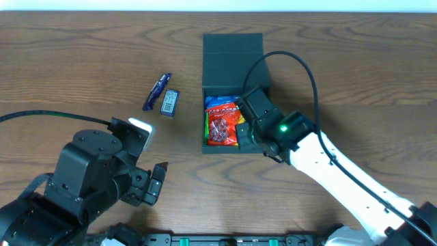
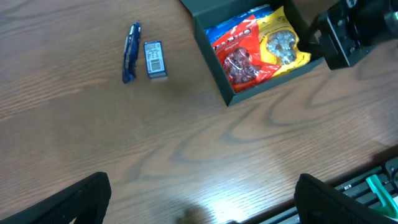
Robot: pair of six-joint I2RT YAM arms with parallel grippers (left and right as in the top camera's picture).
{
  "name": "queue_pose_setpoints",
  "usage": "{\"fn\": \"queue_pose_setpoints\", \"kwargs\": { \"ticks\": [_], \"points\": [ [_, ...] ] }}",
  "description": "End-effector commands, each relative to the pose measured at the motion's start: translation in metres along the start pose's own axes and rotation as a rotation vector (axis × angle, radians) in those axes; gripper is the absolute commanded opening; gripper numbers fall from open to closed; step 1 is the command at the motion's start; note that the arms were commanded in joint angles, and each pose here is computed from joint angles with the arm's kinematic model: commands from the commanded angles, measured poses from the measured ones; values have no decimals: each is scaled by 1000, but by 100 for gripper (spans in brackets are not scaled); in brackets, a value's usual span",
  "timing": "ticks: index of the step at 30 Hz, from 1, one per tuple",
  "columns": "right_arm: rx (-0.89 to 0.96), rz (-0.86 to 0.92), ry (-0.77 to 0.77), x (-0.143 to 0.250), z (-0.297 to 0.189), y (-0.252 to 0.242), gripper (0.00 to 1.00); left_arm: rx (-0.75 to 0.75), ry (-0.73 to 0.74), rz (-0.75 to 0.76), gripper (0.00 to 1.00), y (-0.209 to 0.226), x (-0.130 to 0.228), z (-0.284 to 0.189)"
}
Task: Pack container
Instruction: 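Release the red bag and press it down into the box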
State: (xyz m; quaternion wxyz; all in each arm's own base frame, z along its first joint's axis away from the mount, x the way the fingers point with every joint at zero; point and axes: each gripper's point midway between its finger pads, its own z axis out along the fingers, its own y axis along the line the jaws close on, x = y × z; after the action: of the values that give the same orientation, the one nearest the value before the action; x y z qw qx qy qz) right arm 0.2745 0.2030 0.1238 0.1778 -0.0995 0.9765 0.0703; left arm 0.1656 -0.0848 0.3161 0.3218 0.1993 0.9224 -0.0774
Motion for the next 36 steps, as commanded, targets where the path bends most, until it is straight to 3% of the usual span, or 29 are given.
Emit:
{"fn": "queue_pose_setpoints", "kwargs": {
  "ticks": [1,16,36],
  "points": [
    [77,-5,28,6,14,-13,2,-2,-8,-10,95,1,-2,-3],
    [220,15,233,35,74,-46,2,-2,-8,-10,95,1,-2,-3],
    [240,16,262,39,70,-49,1,-2,-8,-10,95,1,-2,-3]
  ]
}}
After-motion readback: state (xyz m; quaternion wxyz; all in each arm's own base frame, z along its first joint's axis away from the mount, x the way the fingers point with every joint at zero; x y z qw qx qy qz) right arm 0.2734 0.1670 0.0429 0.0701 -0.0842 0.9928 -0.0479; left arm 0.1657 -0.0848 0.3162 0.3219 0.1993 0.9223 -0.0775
